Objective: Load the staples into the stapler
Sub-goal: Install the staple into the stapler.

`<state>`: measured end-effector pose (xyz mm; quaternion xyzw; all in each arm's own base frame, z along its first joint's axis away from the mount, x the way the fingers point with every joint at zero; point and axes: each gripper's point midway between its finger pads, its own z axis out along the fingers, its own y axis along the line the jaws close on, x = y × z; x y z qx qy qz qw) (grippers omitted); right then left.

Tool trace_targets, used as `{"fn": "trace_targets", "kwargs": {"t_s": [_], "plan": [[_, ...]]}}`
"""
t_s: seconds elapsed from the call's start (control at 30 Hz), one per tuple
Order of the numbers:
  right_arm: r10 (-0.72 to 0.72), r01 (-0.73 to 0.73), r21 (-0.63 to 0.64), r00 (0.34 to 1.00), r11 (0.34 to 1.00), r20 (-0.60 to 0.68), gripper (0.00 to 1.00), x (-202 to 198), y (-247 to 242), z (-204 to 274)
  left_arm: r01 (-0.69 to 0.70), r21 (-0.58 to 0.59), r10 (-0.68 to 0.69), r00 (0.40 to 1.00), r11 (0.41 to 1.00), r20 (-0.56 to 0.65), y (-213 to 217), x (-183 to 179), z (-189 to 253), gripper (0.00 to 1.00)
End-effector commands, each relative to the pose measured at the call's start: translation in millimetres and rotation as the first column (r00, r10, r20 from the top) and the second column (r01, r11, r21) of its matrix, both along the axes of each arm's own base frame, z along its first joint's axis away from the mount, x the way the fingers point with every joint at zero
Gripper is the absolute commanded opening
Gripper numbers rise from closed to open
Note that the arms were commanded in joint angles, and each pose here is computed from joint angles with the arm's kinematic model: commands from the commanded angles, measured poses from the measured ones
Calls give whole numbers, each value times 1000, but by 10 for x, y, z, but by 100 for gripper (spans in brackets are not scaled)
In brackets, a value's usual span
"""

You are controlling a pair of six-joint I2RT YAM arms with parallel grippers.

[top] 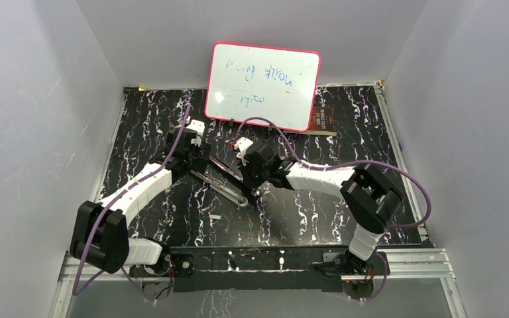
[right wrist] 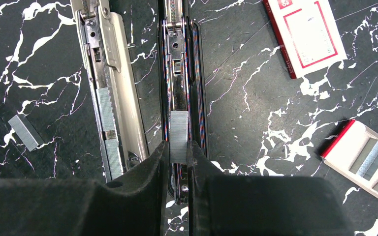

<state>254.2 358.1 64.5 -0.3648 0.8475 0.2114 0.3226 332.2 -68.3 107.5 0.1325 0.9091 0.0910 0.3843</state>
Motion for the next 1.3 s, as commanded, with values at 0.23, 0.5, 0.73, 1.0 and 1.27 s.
{"fn": "trace_targets", "kwargs": {"t_s": [0.23,0.5,0.73,1.0,1.27], "plan": [[4,-14,115,996,993,90,0,111,171,396,6,-9,-6,999,1000,45,-13,18,142,93],[-7,0,87,997,996,73,0,110,142,305,6,-9,-6,999,1000,45,-14,21,144,93],[-12,8,69,998,998,63,0,113,124,260,8,-8,-7,999,1000,45,-13,18,143,93],[-20,17,61,998,998,61,0,119,105,243,7,-9,-7,999,1000,46,-13,18,149,93],[-21,18,48,998,999,51,0,104,91,204,7,-9,-6,999,1000,47,-13,18,149,93]]}}
